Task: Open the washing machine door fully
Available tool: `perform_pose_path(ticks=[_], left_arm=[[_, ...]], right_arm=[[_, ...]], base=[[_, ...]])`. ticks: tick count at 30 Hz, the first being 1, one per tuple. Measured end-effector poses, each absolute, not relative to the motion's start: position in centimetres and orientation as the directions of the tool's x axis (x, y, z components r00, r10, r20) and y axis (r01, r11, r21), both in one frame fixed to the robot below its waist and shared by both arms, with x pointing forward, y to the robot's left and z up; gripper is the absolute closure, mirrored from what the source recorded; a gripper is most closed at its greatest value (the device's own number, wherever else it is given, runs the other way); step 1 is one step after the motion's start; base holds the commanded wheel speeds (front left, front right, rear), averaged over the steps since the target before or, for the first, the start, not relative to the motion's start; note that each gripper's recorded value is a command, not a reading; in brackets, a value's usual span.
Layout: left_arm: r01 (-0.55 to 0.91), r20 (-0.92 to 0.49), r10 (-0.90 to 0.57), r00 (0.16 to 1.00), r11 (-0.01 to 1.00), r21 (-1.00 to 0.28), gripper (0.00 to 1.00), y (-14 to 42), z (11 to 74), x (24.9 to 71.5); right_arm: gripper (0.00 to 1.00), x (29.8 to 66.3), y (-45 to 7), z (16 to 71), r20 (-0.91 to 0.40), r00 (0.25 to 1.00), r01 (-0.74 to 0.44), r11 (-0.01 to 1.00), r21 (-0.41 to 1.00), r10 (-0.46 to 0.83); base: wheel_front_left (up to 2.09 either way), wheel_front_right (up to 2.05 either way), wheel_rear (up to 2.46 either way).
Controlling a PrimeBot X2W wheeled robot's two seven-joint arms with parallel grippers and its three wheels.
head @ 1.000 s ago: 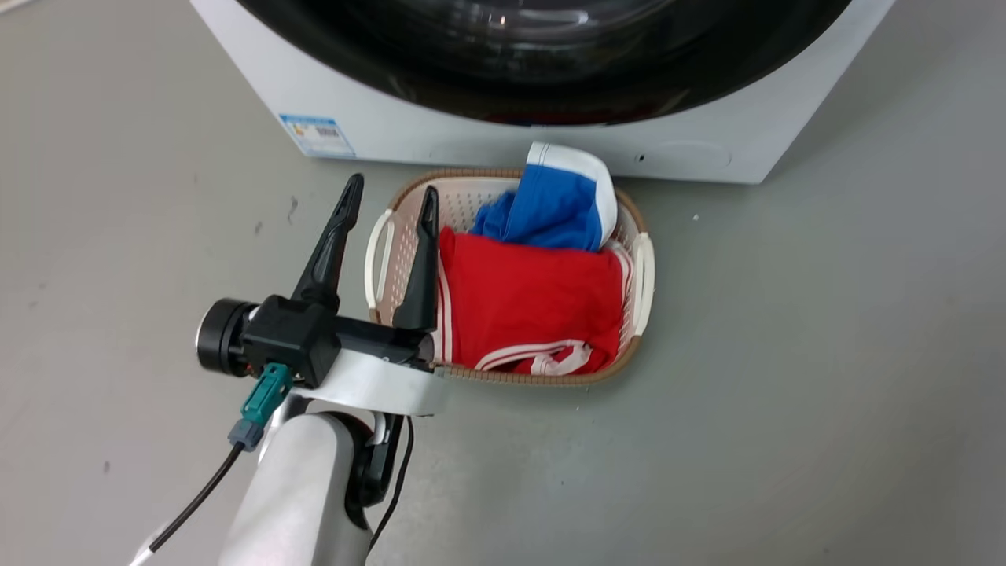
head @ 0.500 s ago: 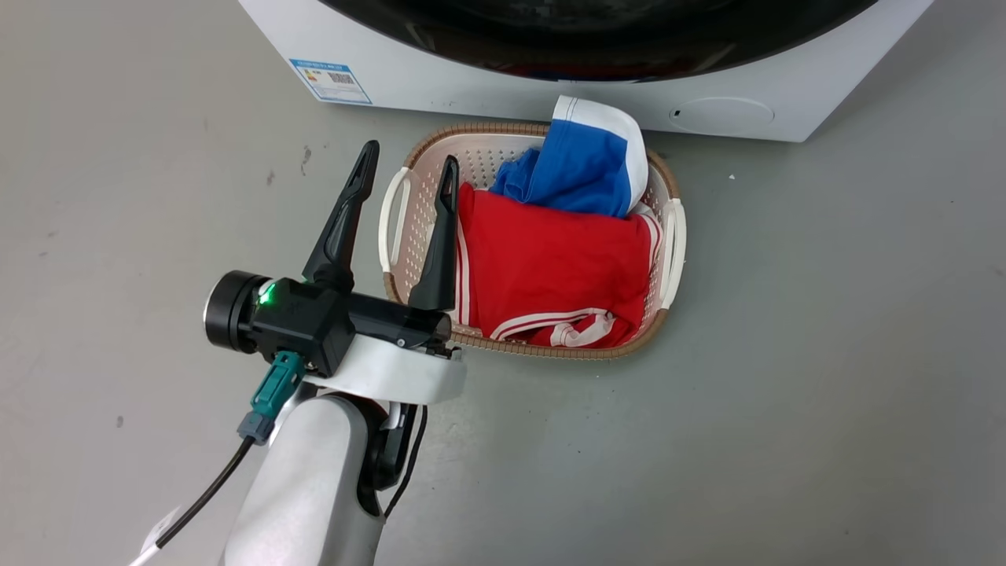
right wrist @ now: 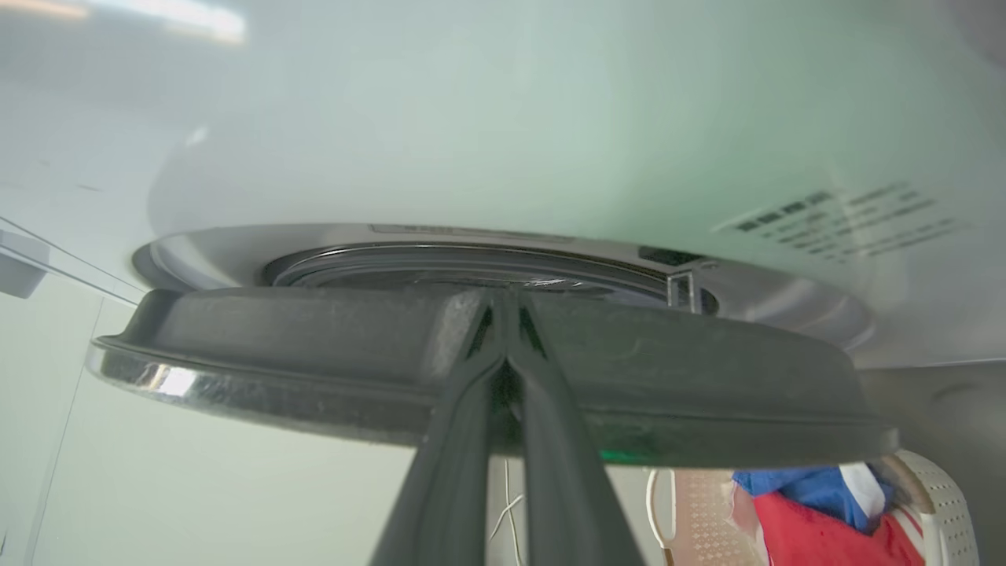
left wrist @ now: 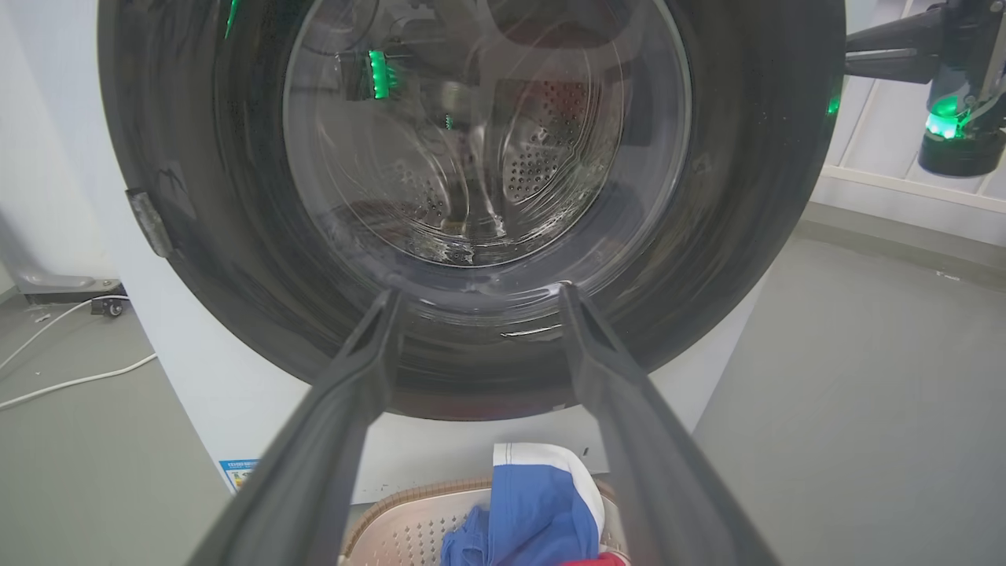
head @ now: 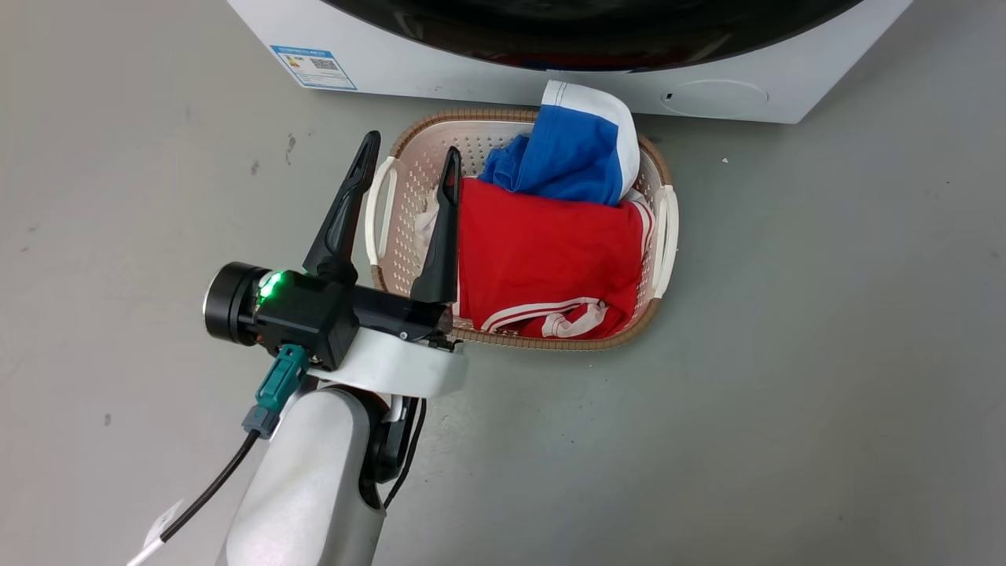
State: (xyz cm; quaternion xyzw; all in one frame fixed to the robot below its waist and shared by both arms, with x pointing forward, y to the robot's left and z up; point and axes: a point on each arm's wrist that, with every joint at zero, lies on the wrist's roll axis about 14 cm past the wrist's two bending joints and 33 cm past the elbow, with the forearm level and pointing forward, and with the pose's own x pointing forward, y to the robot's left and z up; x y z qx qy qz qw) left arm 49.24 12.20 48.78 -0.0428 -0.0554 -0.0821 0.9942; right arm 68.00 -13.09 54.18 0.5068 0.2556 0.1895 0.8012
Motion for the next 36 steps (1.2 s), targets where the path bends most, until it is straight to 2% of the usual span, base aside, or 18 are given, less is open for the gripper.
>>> perform_pose_path(ticks=[14,36], left_arm=[[0.180,0.123,-0.170,0.978,0.980,-0.083,0.00,11.7,49.4,48.9],[0.175,0.149,-0.161,0.976,0.981,-0.085,0.00,12.2,51.6,46.4]], right_arm=[[1.00,65.0,-12.6,54.6,-0.241,0.720,-0.072,0.416,0.907,0.651],[1.00,59.5,-9.9,57.2,-0.163,0.646,-0.177,0.354,0.918,0.746]], base=[[0.00,0.00,0.00],[0.00,0.00,0.00]])
